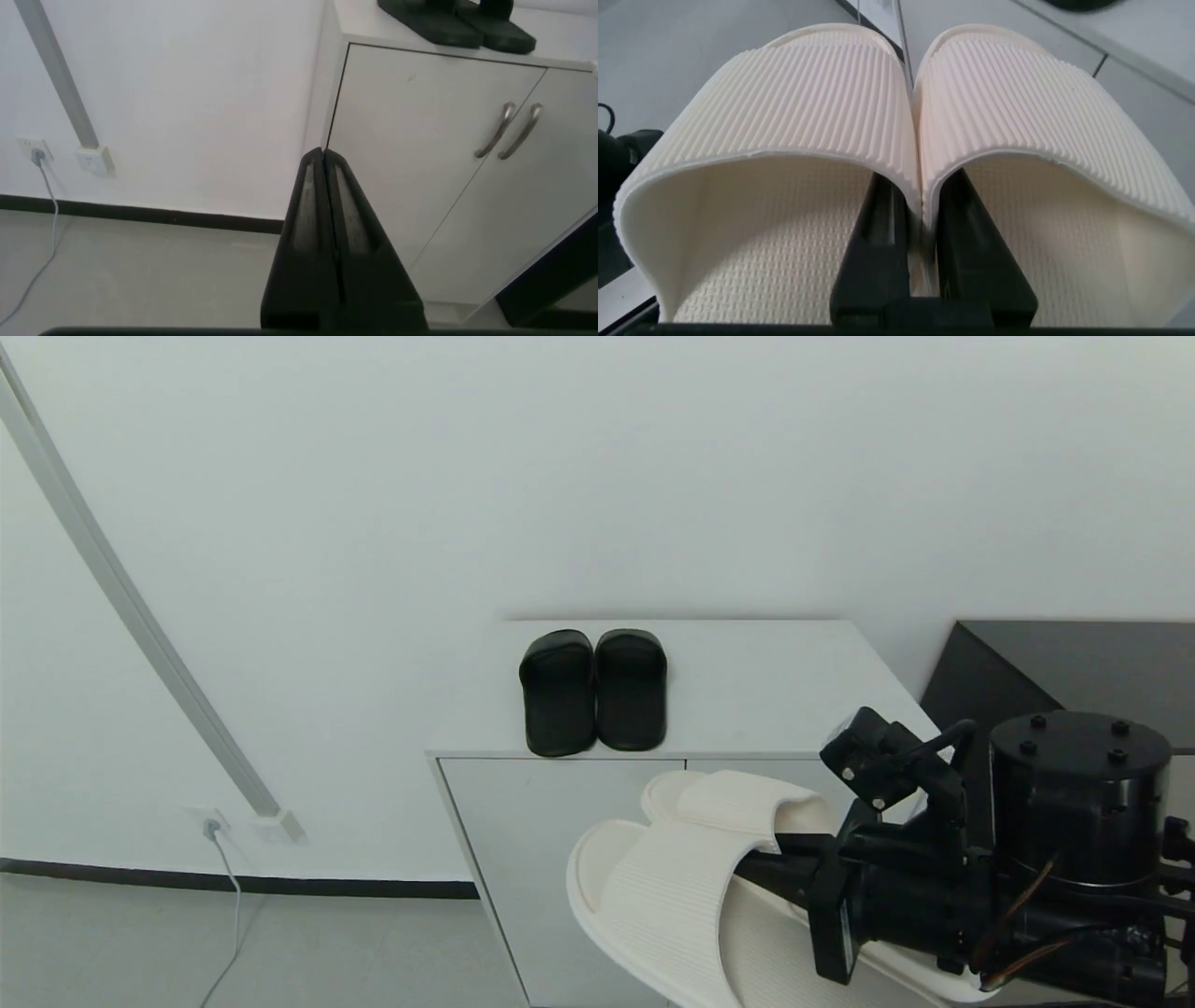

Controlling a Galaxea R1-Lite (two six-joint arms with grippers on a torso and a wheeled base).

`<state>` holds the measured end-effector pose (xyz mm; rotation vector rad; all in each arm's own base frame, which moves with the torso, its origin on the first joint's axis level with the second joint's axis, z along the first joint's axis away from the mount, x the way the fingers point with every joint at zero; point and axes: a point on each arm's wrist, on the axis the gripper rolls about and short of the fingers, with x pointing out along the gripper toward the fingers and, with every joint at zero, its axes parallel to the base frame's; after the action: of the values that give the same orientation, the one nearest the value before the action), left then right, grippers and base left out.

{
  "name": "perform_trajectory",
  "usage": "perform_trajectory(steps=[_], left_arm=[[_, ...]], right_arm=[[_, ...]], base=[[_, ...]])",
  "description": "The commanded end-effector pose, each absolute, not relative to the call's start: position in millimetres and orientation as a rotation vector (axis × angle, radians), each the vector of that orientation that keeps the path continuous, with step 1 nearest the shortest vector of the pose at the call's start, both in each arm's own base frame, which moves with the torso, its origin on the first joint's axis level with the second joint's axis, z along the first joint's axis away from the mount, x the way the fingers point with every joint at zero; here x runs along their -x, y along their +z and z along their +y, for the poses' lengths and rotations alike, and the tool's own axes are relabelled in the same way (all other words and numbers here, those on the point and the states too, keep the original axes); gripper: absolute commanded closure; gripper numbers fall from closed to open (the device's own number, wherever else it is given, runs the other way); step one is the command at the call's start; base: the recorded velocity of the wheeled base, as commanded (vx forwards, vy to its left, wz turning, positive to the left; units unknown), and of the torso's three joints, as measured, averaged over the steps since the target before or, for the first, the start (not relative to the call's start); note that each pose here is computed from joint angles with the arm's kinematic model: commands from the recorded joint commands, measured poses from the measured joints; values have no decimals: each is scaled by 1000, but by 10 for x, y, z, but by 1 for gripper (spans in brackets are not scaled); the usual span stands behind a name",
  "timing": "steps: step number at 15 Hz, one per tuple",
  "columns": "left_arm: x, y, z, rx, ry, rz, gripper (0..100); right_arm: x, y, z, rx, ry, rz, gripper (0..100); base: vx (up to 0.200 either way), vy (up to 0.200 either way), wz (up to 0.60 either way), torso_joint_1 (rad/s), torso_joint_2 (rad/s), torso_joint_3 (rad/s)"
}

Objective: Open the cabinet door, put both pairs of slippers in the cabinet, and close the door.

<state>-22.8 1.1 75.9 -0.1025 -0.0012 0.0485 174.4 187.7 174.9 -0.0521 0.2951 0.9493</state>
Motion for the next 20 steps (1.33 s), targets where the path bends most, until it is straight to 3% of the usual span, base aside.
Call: perform_trajectory(steps=[1, 9, 10, 20], left_arm=[[228, 758, 11, 103, 49, -1, 100], [229, 761, 11, 103, 48, -1, 100], [229, 761, 11, 103, 48, -1, 0], [228, 756, 11, 103, 48, 1, 0]], right_arm=[[-1722, 1738, 1876, 55, 955, 299, 100], [-1698, 1750, 1856, 52, 957, 291, 100], [-1697, 1746, 1854, 53, 957, 293, 100], [-1679, 1697, 1856, 70, 971, 307, 100]], base=[[0, 0, 0, -217, 491, 281], [0, 0, 0, -225, 537, 317], [0, 0, 0, -203, 520, 325], [0, 0, 0, -164, 488, 324]])
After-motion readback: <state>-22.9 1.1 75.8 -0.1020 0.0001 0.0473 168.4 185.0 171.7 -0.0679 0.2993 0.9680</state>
